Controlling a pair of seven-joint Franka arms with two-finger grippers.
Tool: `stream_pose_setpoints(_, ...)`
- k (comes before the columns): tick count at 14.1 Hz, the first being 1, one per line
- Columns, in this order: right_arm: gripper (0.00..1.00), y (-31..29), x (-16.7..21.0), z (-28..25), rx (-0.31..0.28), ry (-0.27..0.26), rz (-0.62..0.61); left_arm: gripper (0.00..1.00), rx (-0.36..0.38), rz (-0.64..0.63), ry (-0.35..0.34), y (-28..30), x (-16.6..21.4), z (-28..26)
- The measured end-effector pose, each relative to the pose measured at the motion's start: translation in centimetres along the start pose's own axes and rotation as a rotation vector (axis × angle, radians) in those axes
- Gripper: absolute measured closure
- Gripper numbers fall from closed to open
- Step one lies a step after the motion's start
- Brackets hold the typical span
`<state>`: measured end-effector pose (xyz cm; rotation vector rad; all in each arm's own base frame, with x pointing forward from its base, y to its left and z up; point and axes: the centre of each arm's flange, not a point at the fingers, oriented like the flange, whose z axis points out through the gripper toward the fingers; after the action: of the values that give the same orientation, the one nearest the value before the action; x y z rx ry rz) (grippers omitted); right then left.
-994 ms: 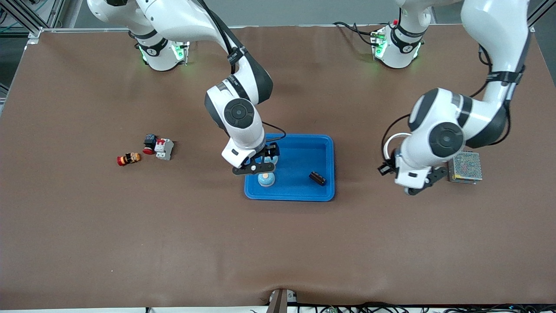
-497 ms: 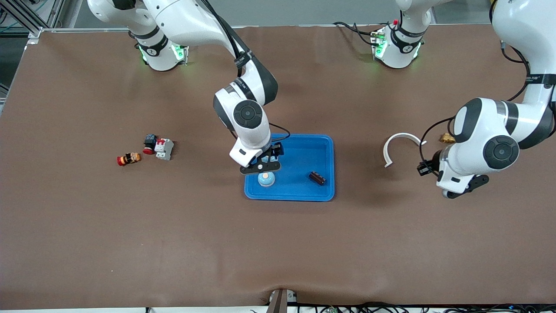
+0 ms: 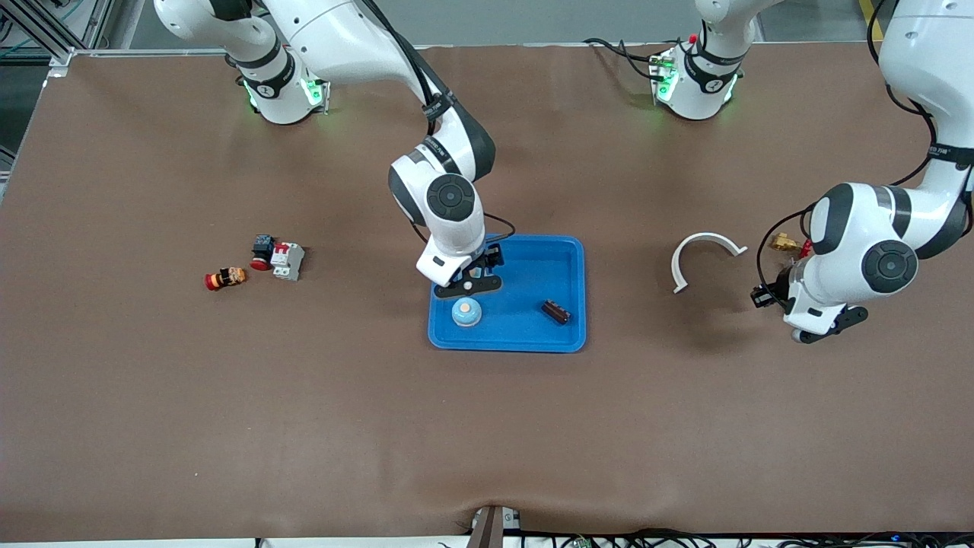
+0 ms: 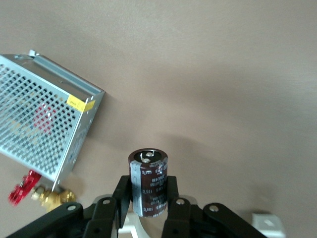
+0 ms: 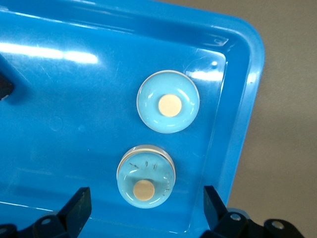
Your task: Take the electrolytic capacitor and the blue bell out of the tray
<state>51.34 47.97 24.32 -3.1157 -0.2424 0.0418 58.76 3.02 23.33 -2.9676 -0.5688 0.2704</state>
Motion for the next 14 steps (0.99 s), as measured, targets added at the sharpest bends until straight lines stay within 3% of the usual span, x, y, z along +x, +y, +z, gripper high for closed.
stream_pose_setpoints(11, 0.0, 0.6, -0.6, 3.8, -0.006, 0.024, -0.004, 0.63, 0.019, 0.043, -0.042, 0.3, -0.1, 4.6)
stream_pose_setpoints(14, 0.0, 0.6, -0.6, 4.0, -0.005, 0.028, -0.005, 0.38, 0.017, 0.042, -0.035, 0.3, 0.1, 4.3)
